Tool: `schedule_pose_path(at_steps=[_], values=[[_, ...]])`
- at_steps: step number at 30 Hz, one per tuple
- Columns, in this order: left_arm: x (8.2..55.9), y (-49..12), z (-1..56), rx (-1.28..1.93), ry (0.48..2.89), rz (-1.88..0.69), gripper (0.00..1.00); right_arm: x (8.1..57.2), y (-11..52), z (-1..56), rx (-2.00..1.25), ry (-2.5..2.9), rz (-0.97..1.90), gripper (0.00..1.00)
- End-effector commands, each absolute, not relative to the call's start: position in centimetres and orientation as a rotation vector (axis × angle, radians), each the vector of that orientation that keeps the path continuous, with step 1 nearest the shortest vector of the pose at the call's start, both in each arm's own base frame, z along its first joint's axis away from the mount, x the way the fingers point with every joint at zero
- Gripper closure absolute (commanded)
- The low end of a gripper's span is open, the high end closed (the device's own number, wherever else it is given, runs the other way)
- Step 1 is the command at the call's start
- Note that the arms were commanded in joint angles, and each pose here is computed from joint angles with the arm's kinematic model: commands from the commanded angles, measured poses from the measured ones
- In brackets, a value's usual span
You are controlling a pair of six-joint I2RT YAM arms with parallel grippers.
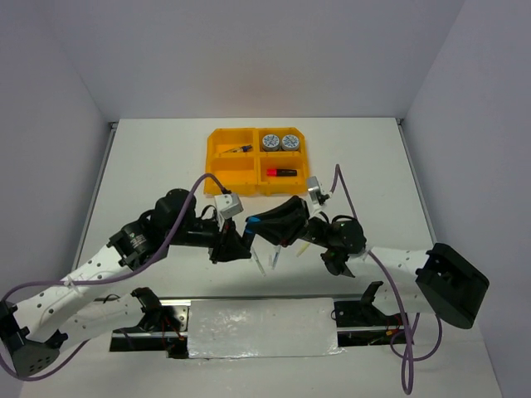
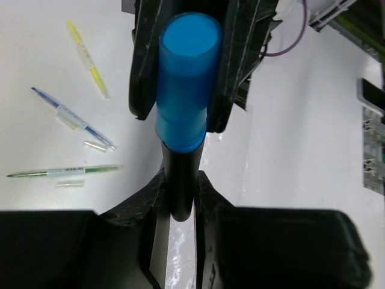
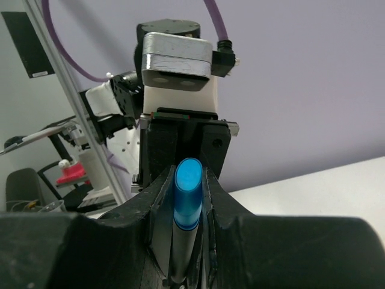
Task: Sort the stationery into containers
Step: Close the pen cap on the pen.
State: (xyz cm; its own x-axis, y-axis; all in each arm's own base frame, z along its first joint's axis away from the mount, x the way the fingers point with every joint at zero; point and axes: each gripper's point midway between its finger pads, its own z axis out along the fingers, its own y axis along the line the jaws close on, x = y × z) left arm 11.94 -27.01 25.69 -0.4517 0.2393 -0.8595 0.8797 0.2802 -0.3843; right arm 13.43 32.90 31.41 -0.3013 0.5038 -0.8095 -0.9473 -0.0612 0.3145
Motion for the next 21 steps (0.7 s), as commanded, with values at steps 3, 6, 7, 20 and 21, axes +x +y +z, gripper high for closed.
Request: schedule_pose_path(at_steps=[3, 6, 7, 20, 21], values=[[12.4, -25.6, 50.9, 0.861, 0.915, -1.218, 1.00, 4.7, 33.9, 17.2, -1.154, 1.482, 1.825, 1.00], [11.8, -25.3, 51.2, 0.904, 0.894, -1.243, 1.00, 3.6, 33.8, 17.5, -1.211, 1.450, 1.864, 1.00], [11.5, -25.3, 51.2, 0.922, 0.892, -1.256, 1.00, 3.4, 33.9, 17.5, -1.226, 1.443, 1.859, 1.00], [11.2, -24.3, 50.6, 1.080, 0.923, -1.212, 1.00, -0.2, 34.4, 16.3, -1.425, 1.463, 1.924, 1.00], [11.3, -24.2, 50.6, 1.079, 0.921, -1.196, 1.00, -0.6, 34.5, 16.2, -1.433, 1.469, 1.929, 1.00]])
